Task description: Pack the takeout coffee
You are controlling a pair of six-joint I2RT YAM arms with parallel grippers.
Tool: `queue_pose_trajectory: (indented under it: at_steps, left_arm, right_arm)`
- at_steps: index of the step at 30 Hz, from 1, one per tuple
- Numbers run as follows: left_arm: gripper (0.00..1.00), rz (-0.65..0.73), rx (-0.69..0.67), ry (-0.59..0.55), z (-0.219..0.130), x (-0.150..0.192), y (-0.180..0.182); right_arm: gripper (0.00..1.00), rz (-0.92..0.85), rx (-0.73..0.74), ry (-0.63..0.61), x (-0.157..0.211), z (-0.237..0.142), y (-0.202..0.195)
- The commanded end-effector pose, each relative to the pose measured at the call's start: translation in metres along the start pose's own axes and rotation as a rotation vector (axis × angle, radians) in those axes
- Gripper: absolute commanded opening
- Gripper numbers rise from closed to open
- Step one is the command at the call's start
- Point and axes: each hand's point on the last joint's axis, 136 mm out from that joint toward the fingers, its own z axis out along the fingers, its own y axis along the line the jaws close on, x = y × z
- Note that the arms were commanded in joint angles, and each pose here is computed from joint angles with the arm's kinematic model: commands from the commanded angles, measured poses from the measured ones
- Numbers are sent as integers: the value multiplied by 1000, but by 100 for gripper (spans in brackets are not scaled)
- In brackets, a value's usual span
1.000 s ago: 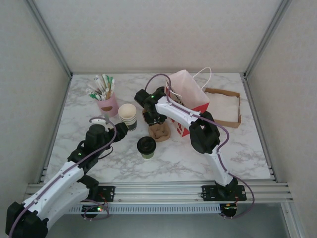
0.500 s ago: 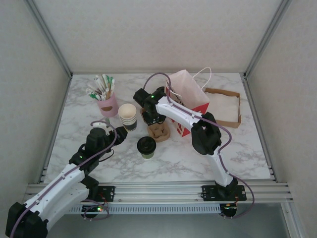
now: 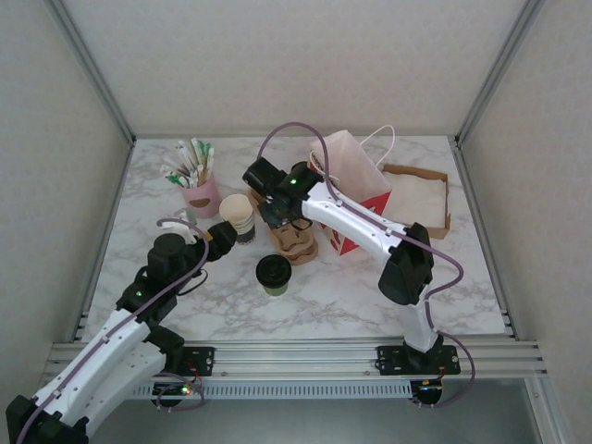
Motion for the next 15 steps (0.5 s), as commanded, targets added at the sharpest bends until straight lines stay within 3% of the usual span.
queue_pose_trajectory:
  at_steps: [1, 8, 15]
  left_arm:
    - [91, 17, 16, -87, -15, -29, -15]
    - [99, 43, 49, -139, -28, -51, -35]
    - [100, 95, 92, -182, -40, -70, -55]
  right_arm:
    - [36, -23, -13, -102, -15, -40, -1]
    - [35, -23, -67, -164, -18, -75, 3]
    - [35, -10, -244, -264, -23, -119, 17]
